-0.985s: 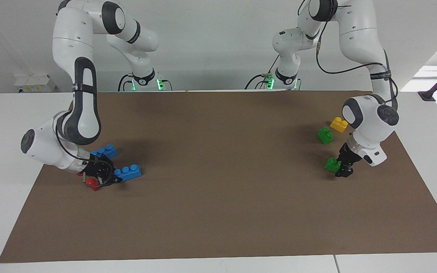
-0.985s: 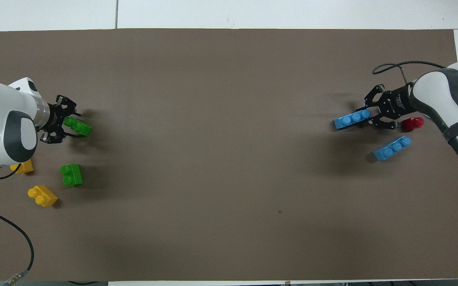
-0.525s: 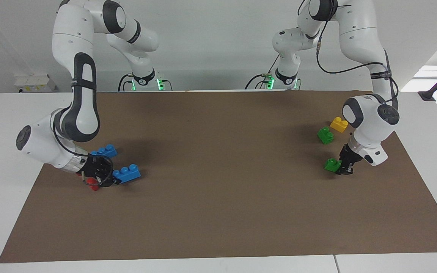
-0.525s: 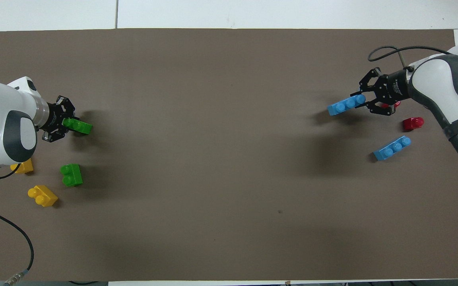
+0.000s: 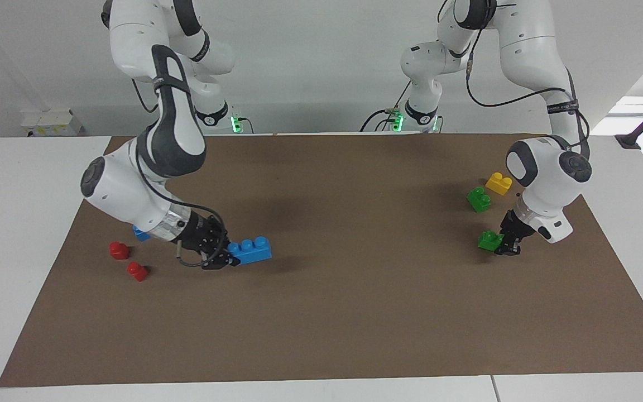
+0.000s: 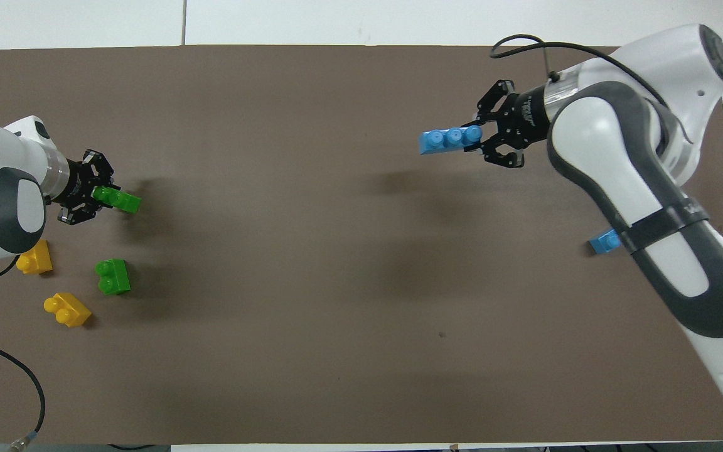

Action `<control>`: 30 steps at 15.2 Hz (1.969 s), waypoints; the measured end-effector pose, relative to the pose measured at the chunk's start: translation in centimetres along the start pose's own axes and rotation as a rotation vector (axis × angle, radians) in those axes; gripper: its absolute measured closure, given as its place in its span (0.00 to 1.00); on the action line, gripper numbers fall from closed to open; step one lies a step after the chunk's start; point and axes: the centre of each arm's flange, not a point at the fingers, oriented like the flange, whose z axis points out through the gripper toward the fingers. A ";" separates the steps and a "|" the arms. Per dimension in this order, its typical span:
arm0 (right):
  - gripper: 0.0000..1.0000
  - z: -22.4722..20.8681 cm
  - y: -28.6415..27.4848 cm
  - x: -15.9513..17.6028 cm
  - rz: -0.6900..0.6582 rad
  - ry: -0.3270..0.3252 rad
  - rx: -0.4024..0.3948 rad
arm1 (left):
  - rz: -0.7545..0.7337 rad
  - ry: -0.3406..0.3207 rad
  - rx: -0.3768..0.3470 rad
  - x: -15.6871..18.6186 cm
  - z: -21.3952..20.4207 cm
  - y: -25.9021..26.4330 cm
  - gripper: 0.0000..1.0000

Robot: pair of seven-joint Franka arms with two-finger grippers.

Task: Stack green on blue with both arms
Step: 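Lift both bricks and carry them toward each other at table center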

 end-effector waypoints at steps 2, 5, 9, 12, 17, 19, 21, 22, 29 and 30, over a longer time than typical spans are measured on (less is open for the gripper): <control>0.66 2.1 0.5 -3.9 0.057 0.014 -0.012 | 0.001 -0.006 0.018 -0.6 -2.4 -0.5 0.66; 0.66 5.9 2.1 -7.9 0.126 0.054 -0.013 | -0.047 -0.005 0.026 -1.9 -5.7 -1.0 0.66; 0.66 10.7 5.0 -9.8 0.160 0.079 -0.006 | -0.237 0.006 0.002 -5.9 -9.4 -0.1 0.66; 0.66 13.9 7.2 -9.8 0.161 0.102 0.008 | -0.359 0.009 -0.013 -10.5 -10.6 1.4 0.66; 0.66 16.7 9.8 -9.5 0.162 0.128 0.053 | -0.450 0.003 -0.017 -19.6 -10.5 3.8 0.66; 0.66 17.6 10.9 -9.9 0.148 0.135 0.063 | -0.459 -0.002 -0.040 -23.2 -10.5 4.6 0.66; 0.66 18.2 11.8 -10.4 0.135 0.139 0.062 | -0.453 -0.007 -0.052 -25.7 -10.4 4.9 0.66; 0.66 18.3 12.1 -10.5 0.132 0.140 0.058 | -0.447 -0.008 -0.057 -26.5 -10.3 5.0 0.66; 0.66 18.7 12.8 -10.1 0.081 0.151 0.041 | -0.431 -0.026 -0.087 -33.6 -8.0 5.0 0.66; 0.66 18.8 12.9 -10.0 0.076 0.150 0.037 | -0.433 -0.030 -0.092 -34.3 -7.5 5.0 0.66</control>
